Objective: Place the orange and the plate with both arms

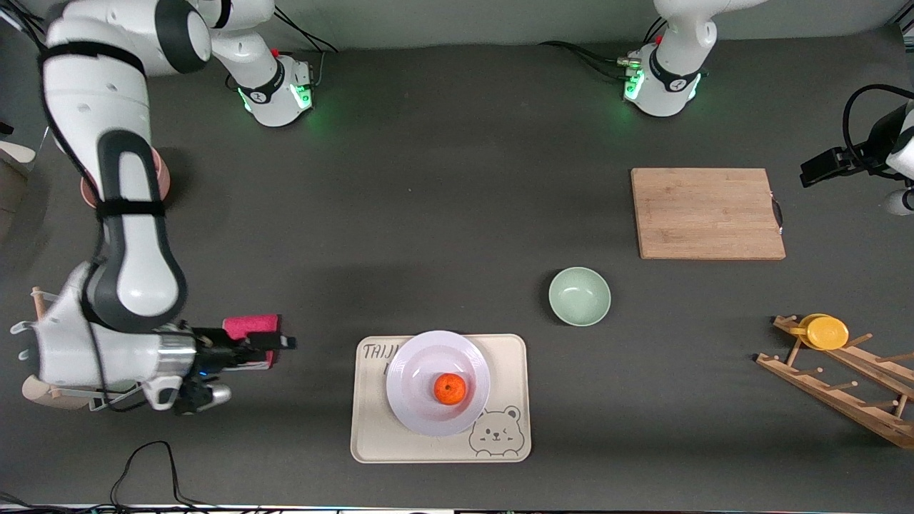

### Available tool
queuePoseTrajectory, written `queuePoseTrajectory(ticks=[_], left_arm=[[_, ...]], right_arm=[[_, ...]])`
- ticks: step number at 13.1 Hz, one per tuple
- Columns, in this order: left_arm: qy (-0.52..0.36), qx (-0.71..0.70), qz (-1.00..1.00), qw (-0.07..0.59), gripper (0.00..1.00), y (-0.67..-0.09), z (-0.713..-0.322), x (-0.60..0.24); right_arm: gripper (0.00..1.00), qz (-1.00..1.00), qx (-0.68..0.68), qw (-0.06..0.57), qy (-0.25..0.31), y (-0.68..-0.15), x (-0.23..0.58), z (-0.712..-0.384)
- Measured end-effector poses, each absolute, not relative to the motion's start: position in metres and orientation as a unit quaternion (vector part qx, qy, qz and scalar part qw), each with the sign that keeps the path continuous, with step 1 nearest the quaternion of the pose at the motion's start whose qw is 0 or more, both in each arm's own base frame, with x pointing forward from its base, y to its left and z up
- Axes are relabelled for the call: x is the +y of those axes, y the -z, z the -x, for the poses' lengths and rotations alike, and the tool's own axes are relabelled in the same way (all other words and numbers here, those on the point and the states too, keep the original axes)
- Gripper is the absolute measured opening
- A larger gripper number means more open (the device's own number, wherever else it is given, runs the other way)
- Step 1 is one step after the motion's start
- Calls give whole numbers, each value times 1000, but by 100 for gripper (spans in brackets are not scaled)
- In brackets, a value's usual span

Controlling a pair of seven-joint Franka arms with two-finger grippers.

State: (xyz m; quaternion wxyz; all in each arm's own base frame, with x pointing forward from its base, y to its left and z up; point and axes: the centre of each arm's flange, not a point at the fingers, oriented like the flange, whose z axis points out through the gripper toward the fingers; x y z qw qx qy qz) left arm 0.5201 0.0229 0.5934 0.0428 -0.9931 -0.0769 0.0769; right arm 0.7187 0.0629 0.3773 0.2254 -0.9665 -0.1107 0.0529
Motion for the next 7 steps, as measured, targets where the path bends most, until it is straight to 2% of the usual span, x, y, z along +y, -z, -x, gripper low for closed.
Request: queuePoseTrajectory(ticks=[4, 7], left_arm=[[-78, -80, 993, 43, 100, -598, -519, 26], [-67, -84, 993, 39, 100, -613, -518, 29]], right_arm=[[100, 989, -105, 79, -60, -524, 20, -652], [100, 995, -74, 34, -54, -570, -14, -606]])
